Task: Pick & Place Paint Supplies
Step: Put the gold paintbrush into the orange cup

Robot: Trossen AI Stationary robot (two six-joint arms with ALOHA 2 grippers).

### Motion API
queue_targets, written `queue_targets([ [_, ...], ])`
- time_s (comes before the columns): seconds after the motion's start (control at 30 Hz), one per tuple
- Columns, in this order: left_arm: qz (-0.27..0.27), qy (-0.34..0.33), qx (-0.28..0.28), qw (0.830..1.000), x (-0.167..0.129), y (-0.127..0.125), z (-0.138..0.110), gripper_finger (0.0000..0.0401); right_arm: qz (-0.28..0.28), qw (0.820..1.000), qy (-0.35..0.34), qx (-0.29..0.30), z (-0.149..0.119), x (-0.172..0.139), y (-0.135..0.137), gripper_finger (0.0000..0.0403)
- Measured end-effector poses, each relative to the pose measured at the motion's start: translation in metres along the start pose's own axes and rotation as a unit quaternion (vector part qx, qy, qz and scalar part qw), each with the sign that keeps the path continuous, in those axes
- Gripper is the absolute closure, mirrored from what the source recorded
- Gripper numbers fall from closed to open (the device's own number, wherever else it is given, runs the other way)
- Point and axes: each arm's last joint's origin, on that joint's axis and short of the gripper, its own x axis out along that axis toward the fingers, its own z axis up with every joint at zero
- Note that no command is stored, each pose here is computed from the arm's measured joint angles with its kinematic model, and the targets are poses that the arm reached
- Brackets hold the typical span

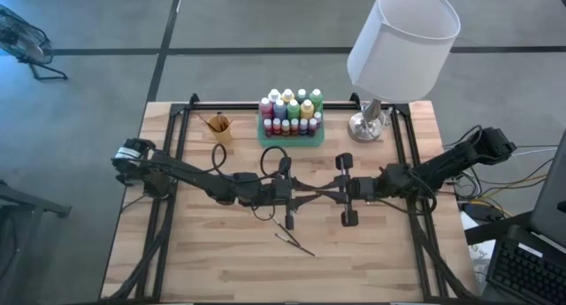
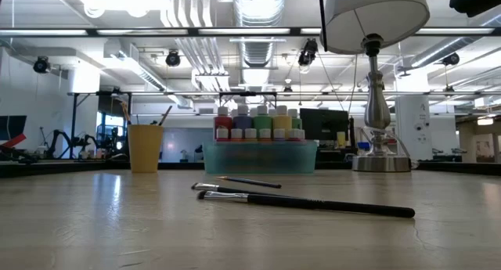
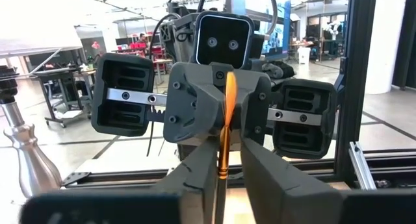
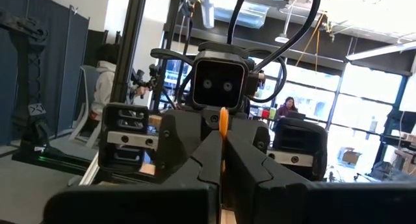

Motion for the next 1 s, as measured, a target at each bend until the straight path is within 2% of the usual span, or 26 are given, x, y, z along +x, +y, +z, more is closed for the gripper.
queue_targets([
  [0.23,0.001,0.001,0.001,1.0,0.0,0.0,0.0,0.0387,0.001,1.0,0.003,0.002,-0.001,0.0,0.0,0.0394],
  [0.43,0.0,0.011,0.005,1.0,0.0,0.0,0.0,0.0388,0.001,1.0,0.005,0.002,-0.001,0.0,0.0,0.0394],
  [0.6,0.0,0.018,0.006,1.0,0.001,0.0,0.0,0.0388,-0.011,1.0,0.009,0.028,-0.001,0.0,0.0,0.0388],
  [0.77,0.011,0.034,0.016,0.999,0.0,0.002,0.0,0.0388,-0.042,0.998,0.032,0.045,-0.002,-0.002,-0.003,0.0331],
  [0.87,0.043,0.047,0.031,0.997,-0.006,0.002,0.006,0.0388,-0.062,0.995,0.049,0.054,0.003,-0.007,-0.006,0.0283],
  [1.0,0.097,0.061,0.059,0.992,-0.018,0.002,0.016,0.0389,-0.058,0.993,0.075,0.066,0.008,-0.014,-0.008,0.0221],
])
